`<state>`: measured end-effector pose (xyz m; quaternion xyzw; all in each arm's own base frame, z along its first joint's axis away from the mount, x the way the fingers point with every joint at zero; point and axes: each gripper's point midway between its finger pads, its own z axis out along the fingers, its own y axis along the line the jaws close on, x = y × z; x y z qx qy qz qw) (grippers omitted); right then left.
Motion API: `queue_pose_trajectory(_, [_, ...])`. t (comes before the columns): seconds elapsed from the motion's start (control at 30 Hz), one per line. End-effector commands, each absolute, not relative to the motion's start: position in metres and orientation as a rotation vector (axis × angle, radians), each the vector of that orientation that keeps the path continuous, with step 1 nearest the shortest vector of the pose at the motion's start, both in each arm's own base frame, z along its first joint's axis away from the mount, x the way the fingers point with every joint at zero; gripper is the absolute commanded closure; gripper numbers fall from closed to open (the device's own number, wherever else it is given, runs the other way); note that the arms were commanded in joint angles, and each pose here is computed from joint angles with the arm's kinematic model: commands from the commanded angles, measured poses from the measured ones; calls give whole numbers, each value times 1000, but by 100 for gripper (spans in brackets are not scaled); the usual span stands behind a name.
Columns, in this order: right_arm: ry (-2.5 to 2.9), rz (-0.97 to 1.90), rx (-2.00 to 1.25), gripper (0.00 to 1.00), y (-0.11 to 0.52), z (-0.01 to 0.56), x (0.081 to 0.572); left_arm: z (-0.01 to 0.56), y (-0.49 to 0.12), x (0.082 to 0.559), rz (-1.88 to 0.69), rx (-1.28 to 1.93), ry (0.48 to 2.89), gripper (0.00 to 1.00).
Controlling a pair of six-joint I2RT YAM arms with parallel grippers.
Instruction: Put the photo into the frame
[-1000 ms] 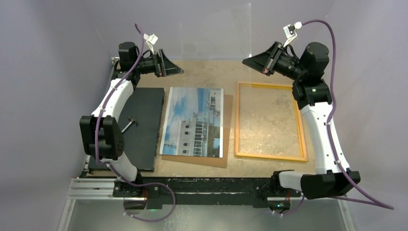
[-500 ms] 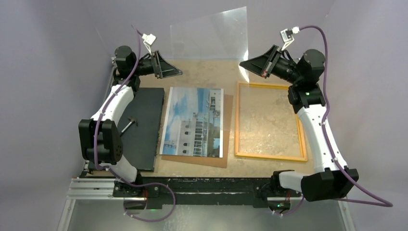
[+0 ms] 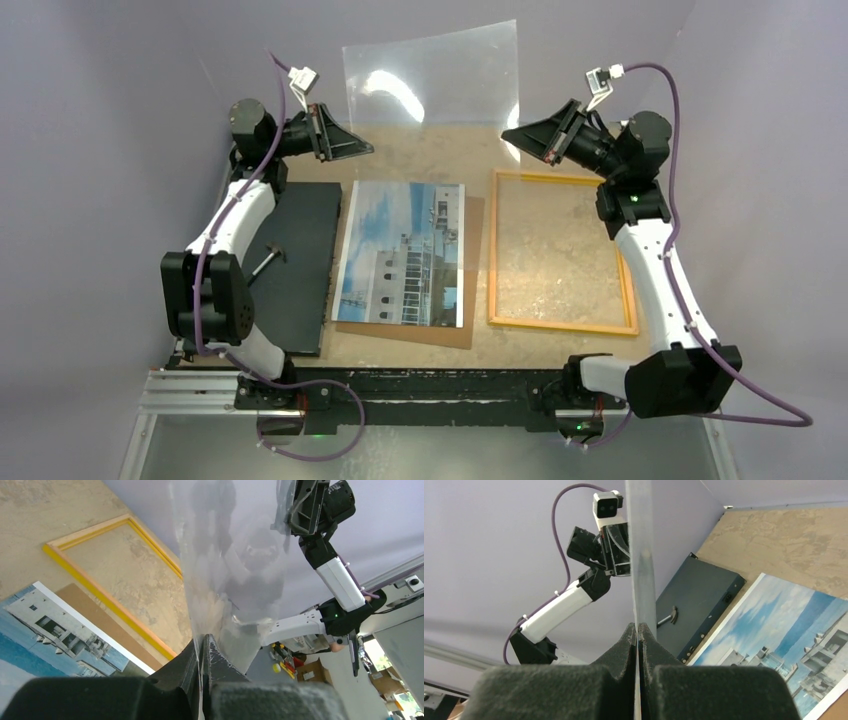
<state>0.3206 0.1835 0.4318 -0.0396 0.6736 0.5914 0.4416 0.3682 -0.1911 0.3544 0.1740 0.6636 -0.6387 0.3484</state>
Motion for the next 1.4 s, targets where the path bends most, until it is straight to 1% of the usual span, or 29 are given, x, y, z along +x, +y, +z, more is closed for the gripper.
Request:
queue_pose_trajectory(0.0, [1648, 1492, -182, 98, 190, 432, 310, 380, -196, 351, -1641, 532, 1650, 100])
queue_pose_trajectory(0.13, [1663, 1503, -210, 79, 192, 422, 308, 385, -196, 353, -1647, 512, 1639, 100])
queue_pose_trajectory(0.23, [1675, 1504, -208, 69, 192, 416, 308, 388, -196, 355, -1655, 497, 1633, 100])
queue_pose_trajectory(0.27, [1677, 1503, -207, 66, 192, 414, 308, 388, -196, 356, -1659, 486, 1635, 100])
queue_pose_trajectory(0.37, [1683, 1501, -206, 64, 192, 411, 309, 391, -196, 358, -1663, 463, 1627, 100])
queue_pose_trajectory(0.4, [1685, 1501, -206, 64, 192, 410, 309, 391, -196, 358, -1666, 455, 1626, 100])
queue_pose_trajectory(0.5, [1689, 1500, -206, 70, 192, 407, 309, 391, -196, 359, -1675, 435, 1626, 100])
queue_pose_trajectory(0.53, [1691, 1501, -207, 71, 192, 406, 309, 391, -196, 359, -1676, 432, 1627, 100])
queue_pose_trajectory(0.63, [1701, 1508, -225, 66, 193, 403, 307, 389, -196, 361, -1679, 424, 1632, 100])
queue_pose_trajectory(0.67, [1709, 1512, -228, 67, 193, 401, 308, 388, -196, 362, -1679, 421, 1633, 100])
queue_pose_trajectory(0.7, [1715, 1513, -231, 70, 193, 399, 308, 388, -196, 363, -1679, 417, 1636, 100])
queue_pose_trajectory(0.8, [1723, 1512, -241, 89, 194, 396, 306, 383, -196, 367, -1669, 402, 1650, 100])
queue_pose_trajectory(0.9, [1726, 1514, -246, 100, 194, 397, 306, 374, -197, 373, -1642, 395, 1676, 100])
queue_pose_trajectory(0.93, [1730, 1498, -236, 100, 193, 398, 309, 369, -198, 376, -1615, 399, 1690, 95])
queue_pose_trajectory(0.97, [1752, 1477, -204, 100, 191, 396, 313, 361, -197, 381, -1581, 388, 1722, 82])
queue_pose_trajectory(1.03, [1764, 1412, -146, 100, 184, 399, 324, 342, -195, 393, -1454, 387, 1790, 46])
queue_pose_trajectory(1.13, [1779, 1313, -44, 100, 167, 406, 340, 305, -195, 403, -1274, 425, 1942, 19])
queue_pose_trajectory(1.2, [1778, 1258, 35, 100, 149, 410, 349, 282, -192, 409, -1144, 448, 2020, 14])
queue_pose_trajectory(1.27, [1762, 1186, 143, 100, 118, 414, 361, 265, -191, 411, -1034, 474, 2071, 12])
queue_pose_trajectory(1.37, [1754, 1047, 269, 100, 79, 420, 371, 242, -207, 405, -923, 553, 2130, 10])
